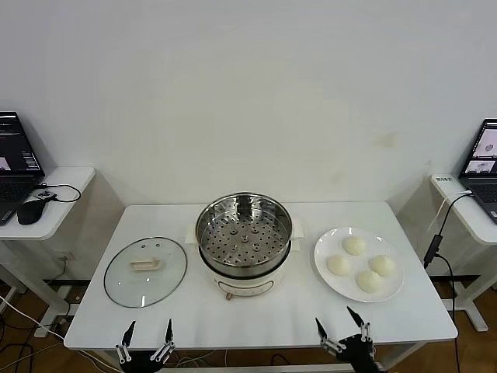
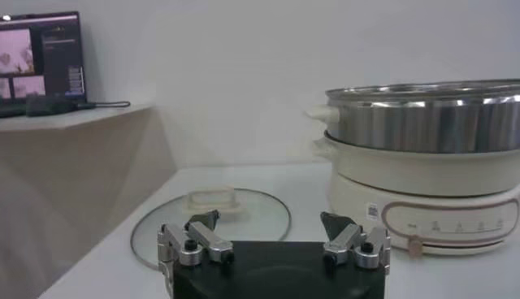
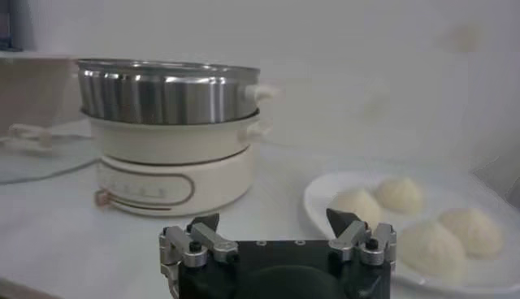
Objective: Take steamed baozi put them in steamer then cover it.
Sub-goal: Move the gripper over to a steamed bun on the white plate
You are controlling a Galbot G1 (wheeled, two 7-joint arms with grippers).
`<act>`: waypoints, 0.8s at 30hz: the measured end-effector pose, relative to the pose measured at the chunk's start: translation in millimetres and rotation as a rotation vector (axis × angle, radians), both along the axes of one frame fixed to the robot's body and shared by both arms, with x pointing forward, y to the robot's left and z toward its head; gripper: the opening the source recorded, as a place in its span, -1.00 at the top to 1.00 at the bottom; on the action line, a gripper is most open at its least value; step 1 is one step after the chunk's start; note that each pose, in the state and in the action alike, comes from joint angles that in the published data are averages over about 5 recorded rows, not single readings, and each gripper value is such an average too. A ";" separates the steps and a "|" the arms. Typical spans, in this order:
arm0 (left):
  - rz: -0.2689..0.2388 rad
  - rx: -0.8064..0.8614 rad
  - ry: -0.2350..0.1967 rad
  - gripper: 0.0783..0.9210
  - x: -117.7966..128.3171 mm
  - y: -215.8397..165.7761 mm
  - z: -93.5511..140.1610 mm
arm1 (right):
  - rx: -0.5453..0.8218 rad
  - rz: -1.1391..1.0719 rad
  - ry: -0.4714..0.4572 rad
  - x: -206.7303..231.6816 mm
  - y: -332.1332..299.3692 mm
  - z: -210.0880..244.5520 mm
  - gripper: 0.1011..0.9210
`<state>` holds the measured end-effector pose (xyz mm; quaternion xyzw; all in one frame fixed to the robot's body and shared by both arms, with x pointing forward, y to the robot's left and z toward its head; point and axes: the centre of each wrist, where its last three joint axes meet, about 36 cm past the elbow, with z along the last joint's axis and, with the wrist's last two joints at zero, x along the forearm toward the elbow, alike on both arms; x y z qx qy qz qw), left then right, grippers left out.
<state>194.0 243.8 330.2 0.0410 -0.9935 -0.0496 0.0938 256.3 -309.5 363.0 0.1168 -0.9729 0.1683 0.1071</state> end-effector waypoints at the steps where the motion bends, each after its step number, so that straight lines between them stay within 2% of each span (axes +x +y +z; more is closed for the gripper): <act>1: -0.001 0.003 -0.001 -0.77 0.3 0.5 0.2 | -0.020 0.002 -0.003 3.3 -2.8 1.7 -0.76; 11: -0.003 0.066 -0.015 -0.77 5.2 10.0 2.9 | -0.417 0.114 -0.012 77.6 -61.0 41.9 -0.76; 17: 0.001 0.091 -0.024 -0.77 5.8 14.5 3.2 | -0.616 0.220 0.022 136.2 -99.0 77.8 -0.76; 24: 0.006 0.098 -0.032 -0.77 9.5 17.4 2.9 | -0.784 0.368 0.096 210.3 -129.6 123.2 -0.76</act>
